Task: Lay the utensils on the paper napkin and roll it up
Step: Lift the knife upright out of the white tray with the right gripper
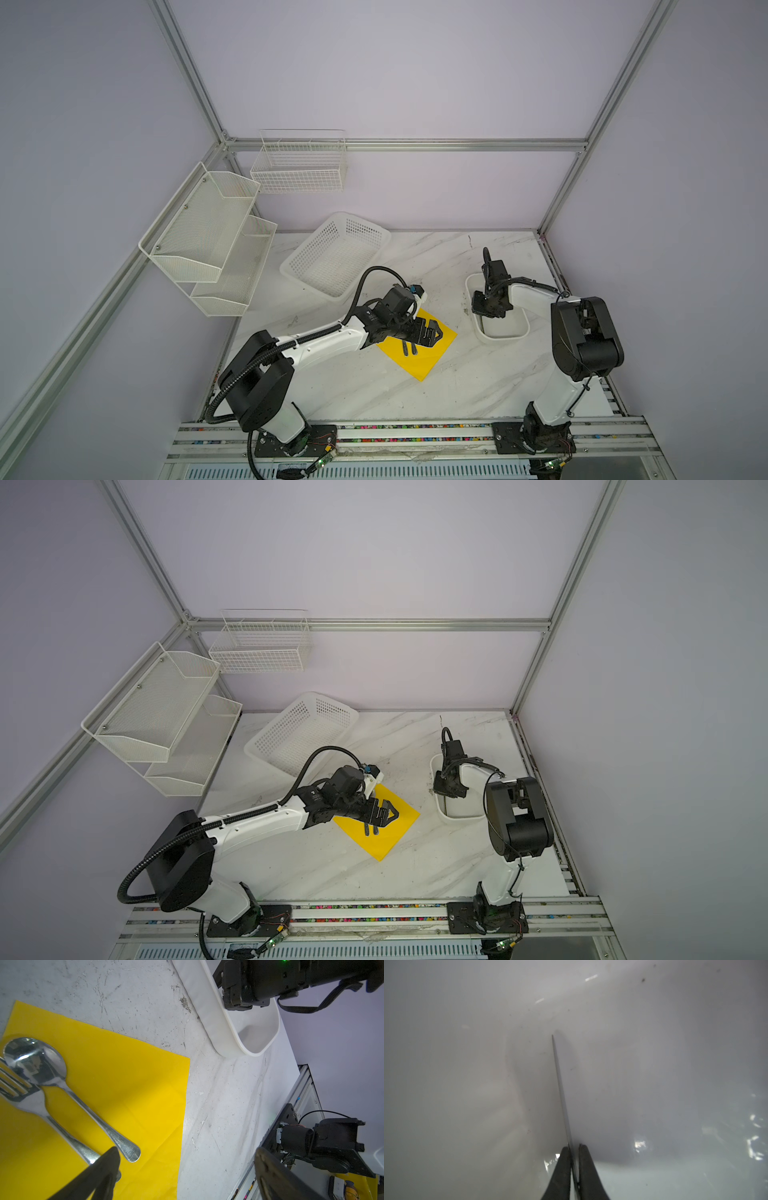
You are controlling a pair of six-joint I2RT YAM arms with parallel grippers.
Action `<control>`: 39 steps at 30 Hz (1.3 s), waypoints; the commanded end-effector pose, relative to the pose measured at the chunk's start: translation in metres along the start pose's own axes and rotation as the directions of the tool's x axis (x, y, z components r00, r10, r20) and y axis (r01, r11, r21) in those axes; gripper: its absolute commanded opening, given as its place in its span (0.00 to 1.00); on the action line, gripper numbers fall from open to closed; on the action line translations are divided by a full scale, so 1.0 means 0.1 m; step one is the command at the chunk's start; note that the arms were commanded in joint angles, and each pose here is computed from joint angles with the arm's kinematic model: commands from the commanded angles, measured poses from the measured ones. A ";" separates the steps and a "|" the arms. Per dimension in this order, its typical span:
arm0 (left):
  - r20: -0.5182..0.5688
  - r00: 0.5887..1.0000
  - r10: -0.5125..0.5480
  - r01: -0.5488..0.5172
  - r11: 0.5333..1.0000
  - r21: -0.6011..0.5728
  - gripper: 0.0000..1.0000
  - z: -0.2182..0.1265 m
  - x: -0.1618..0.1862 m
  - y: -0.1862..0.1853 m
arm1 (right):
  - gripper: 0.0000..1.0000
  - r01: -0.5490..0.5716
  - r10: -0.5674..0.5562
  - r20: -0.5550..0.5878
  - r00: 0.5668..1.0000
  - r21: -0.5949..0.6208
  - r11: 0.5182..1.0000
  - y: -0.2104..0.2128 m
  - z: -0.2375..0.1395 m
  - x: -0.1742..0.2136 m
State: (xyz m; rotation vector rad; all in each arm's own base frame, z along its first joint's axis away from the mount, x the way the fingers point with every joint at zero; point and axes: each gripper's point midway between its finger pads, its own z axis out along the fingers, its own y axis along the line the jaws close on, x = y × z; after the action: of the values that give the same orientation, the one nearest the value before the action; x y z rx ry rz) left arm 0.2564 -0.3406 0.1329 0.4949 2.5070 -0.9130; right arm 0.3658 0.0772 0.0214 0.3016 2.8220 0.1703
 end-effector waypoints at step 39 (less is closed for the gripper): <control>0.196 0.980 0.022 -0.022 1.000 0.001 1.00 -0.53 -0.29 -0.15 | 0.00 0.103 0.008 0.299 0.954 -0.354 0.930 0.59 -1.54 -0.26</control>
State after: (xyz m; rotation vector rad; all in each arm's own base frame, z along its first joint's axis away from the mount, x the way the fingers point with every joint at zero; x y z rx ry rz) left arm 0.2615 -0.3274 0.1834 0.4373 2.3661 -0.9063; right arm 0.3534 0.0995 0.1675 0.1963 2.4795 0.4680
